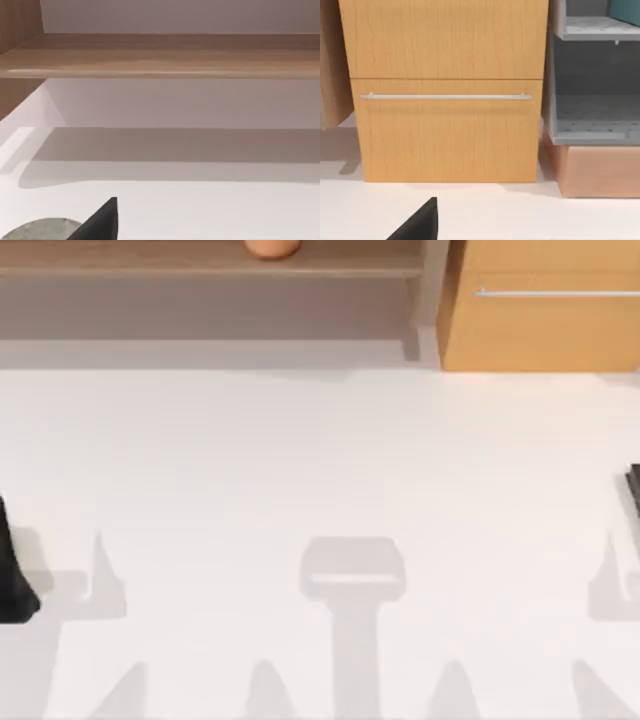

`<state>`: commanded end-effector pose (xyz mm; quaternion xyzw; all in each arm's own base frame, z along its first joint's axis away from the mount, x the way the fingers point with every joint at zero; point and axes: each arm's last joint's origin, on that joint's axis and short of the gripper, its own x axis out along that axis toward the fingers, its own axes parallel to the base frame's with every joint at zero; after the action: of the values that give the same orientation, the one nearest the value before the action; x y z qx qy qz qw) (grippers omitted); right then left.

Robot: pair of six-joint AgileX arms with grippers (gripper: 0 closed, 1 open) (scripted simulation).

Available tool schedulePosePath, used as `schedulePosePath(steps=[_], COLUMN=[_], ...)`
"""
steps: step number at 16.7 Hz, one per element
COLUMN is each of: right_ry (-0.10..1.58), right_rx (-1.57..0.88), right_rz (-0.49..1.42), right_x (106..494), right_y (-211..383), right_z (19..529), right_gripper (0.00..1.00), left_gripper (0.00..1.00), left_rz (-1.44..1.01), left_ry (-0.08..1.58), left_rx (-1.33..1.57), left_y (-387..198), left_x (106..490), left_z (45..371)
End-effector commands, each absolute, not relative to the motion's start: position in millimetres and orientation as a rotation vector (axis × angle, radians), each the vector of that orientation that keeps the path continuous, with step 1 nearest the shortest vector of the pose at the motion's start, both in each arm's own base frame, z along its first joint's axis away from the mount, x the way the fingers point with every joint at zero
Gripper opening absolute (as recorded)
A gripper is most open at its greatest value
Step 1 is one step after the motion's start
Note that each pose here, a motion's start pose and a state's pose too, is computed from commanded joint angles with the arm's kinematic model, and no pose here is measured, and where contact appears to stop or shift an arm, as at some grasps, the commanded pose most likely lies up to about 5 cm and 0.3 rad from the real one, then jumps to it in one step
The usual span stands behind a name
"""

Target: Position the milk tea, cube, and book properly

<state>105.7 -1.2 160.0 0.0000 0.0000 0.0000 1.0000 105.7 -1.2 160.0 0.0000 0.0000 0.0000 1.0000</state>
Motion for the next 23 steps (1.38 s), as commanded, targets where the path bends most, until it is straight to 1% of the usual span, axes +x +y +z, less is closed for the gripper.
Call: schedulePosePath(steps=[2,4,6,9,12,15,16,18,21,23], right_ry=[0.0,0.0,0.0,0.0,0.0,0.0,0.0,0.0,0.0,0.0], right_rx=[0.0,0.0,0.0,0.0,0.0,0.0,0.0,0.0,0.0,0.0], right_rz=[0.0,0.0,0.0,0.0,0.0,0.0,0.0,0.0,0.0,0.0], right_x=[105.7,105.7,105.7,105.7,105.7,105.7,105.7,105.7,105.7,105.7], right_y=[-1.2,-1.2,-1.2,-1.2,-1.2,-1.2,-1.2,-1.2,-1.2,-1.2], right_z=[160.0,160.0,160.0,160.0,160.0,160.0,160.0,160.0,160.0,160.0], right_gripper=[1.0,1.0,1.0,1.0,1.0,1.0,1.0,1.0,1.0,1.0], left_gripper=[1.0,1.0,1.0,1.0,1.0,1.0,1.0,1.0,1.0,1.0], left_rz=[0.0,-0.005,-0.013,-0.021,-0.025,-0.024,-0.024,-0.024,-0.024,-0.025], left_ry=[0.0,-0.015,-0.045,-0.09,-0.1,-0.072,-0.057,-0.027,0.006,0.012], left_rx=[0.0,0.0,-0.002,-0.011,-0.024,-0.029,-0.028,-0.022,-0.009,-0.006], left_y=[-1.2,-2.4,-5.0,-11.5,-25.0,-51.9,-64.5,-94.1,-143.2,-173.2], left_x=[105.7,106.0,107.7,119.2,151.7,208.0,230.1,274.4,330.3,355.4], left_z=[160.1,169.0,188.6,230.3,272.3,297.7,300.1,294.7,268.2,247.4])
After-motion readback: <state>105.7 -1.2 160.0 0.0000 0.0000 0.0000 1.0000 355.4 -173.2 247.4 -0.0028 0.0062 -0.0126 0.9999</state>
